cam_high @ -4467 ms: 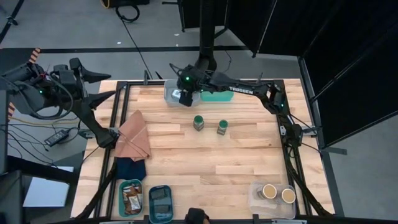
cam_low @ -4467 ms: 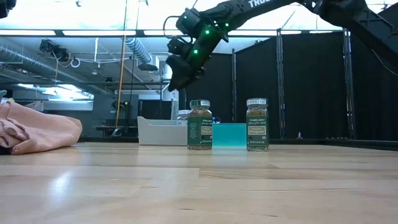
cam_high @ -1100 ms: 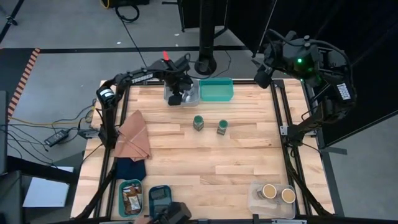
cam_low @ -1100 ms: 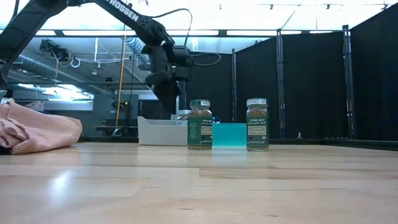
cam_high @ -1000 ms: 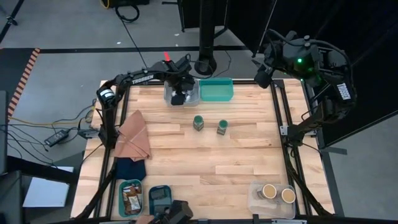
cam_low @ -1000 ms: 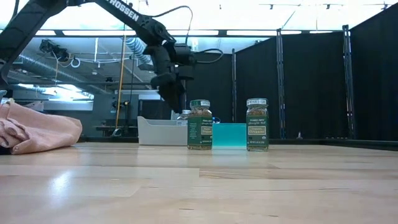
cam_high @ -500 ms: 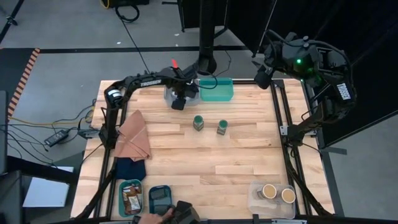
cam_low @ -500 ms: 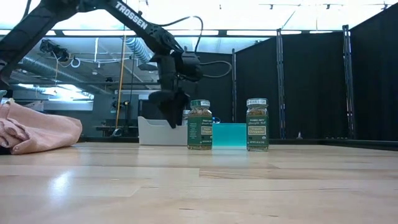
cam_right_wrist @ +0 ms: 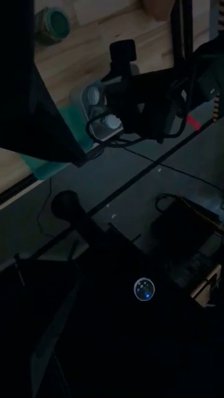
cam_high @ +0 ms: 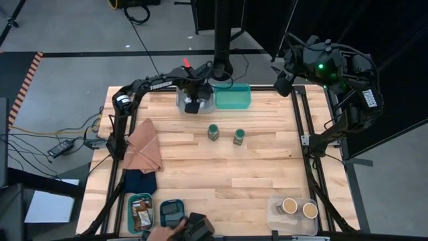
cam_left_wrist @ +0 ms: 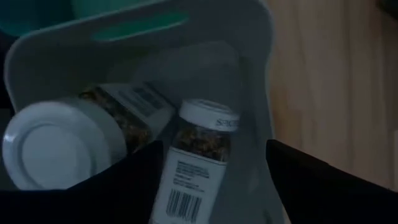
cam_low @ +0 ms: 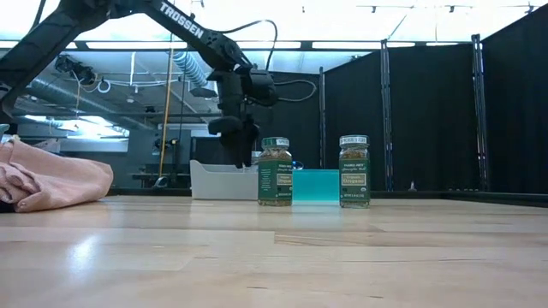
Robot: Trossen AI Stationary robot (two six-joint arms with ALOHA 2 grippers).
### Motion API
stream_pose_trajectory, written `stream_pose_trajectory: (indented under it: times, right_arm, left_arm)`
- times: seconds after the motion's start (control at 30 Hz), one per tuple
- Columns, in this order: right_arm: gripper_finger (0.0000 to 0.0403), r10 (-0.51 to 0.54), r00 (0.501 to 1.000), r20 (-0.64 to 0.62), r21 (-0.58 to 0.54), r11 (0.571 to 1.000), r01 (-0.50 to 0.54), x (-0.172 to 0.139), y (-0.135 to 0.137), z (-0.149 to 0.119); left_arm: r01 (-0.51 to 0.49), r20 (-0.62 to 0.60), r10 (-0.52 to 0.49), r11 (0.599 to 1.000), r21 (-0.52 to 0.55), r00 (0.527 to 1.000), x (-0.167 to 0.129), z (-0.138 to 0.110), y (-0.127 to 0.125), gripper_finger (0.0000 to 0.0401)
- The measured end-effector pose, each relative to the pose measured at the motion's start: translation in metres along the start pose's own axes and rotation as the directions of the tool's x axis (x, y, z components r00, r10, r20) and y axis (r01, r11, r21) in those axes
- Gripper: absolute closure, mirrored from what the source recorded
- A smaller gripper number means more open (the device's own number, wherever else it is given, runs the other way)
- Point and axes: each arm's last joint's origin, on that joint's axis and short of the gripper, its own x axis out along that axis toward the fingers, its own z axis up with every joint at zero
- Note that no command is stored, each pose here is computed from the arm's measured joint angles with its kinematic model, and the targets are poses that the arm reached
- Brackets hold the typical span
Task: Sort spices by type
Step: Put the white spice bottle into the gray bin
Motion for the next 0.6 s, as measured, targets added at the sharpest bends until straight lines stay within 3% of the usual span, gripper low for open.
stream_pose_trajectory:
  times: [0.6]
  right_arm:
    - [0.0109, 0.044, 0.999, 0.003, 0.028, 0.999, -0.044, 0.0, 0.001, 0.0]
  left_arm:
    - [-0.02, 0.003, 0.02, 0.999, 0.027, 1.0, 0.014, -0.006, 0.01, 0.0115]
